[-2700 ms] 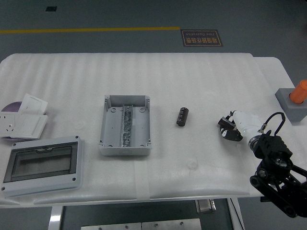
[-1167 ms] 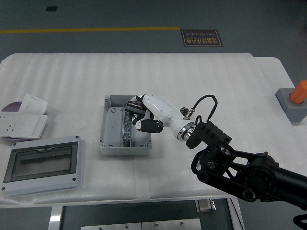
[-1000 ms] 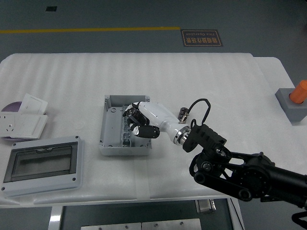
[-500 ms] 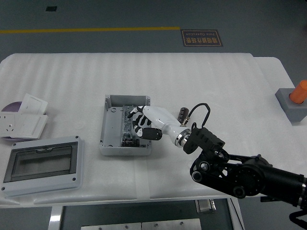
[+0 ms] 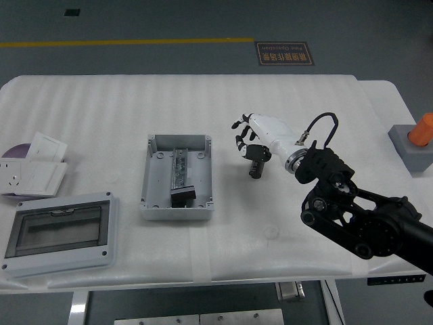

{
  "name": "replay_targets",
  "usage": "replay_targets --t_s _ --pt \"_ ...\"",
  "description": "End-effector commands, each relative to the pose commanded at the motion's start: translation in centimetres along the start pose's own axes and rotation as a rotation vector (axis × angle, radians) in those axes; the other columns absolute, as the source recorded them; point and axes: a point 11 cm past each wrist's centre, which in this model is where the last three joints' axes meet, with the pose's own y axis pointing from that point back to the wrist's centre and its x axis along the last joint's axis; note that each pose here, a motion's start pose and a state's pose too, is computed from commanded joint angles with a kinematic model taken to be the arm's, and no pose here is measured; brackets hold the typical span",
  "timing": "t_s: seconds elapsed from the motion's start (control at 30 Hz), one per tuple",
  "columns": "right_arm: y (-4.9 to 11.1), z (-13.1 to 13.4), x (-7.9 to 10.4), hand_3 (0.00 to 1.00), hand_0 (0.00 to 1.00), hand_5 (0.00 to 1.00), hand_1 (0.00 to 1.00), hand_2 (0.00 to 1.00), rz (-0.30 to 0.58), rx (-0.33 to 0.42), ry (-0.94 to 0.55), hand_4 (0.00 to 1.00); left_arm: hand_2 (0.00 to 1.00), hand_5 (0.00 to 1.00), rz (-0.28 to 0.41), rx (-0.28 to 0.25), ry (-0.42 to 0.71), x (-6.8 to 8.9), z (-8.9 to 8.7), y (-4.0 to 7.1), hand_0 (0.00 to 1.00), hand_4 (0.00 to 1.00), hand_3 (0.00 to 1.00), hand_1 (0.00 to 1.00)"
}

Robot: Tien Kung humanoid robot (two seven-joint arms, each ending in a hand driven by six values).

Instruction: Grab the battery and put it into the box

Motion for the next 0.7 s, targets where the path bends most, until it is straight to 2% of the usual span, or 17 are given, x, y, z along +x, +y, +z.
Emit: replay_targets --t_s 0.03,0.2,0.23,0.4,0.43,0.6,0.63,0.7 --pt "-0.1 0.5 -0.1 0.783 0.538 0.405 0.593 0.667 -0.019 -0.021 0.022 0.701 0.551 0.392 0.000 0.000 0.000 0.0 0.0 0.0 0.585 0.623 0.570 0.639" --pt "-0.1 1.9 -1.2 0.783 0.538 0.405 0.593 0.667 -0.129 -0.091 0.103 0.701 0.551 0.392 0.000 -0.002 -0.001 0.0 0.1 0.0 0.585 0.623 0.570 0.639" --pt "-0.1 2.1 -1.4 0.998 0.671 0.510 0.792 0.949 -0.148 -0.099 0.115 0.941 0.545 0.381 0.000 -0.002 -0.001 0.0 0.1 0.0 0.585 0.618 0.571 0.638" --pt "0.2 2.1 -1.8 0.998 0.671 0.510 0.792 0.949 -0.200 -0.113 0.140 0.941 0.545 0.381 0.001 -0.002 -0.001 0.0 0.2 0.0 0.585 0.618 0.571 0.638" --pt "0.2 2.1 -1.8 0.998 0.682 0.570 0.805 0.998 -0.203 -0.113 0.141 0.996 0.544 0.384 0.001 -0.002 -0.002 0.1 0.2 0.0 0.584 0.612 0.568 0.635" --pt "0.3 2.1 -1.7 0.998 0.682 0.570 0.805 0.998 -0.212 -0.114 0.144 0.996 0.544 0.384 -0.001 -0.004 -0.001 0.0 0.2 0.0 0.584 0.612 0.568 0.635" --pt "0.4 2.2 -1.8 0.998 0.682 0.603 0.807 0.998 -0.217 -0.115 0.145 0.998 0.542 0.386 -0.001 -0.005 -0.002 0.0 0.2 0.0 0.583 0.599 0.566 0.635" --pt "0.4 2.3 -2.0 0.998 0.682 0.603 0.807 0.998 -0.224 -0.118 0.146 0.998 0.542 0.386 -0.002 -0.006 -0.002 0.0 0.3 0.0 0.583 0.599 0.566 0.635"
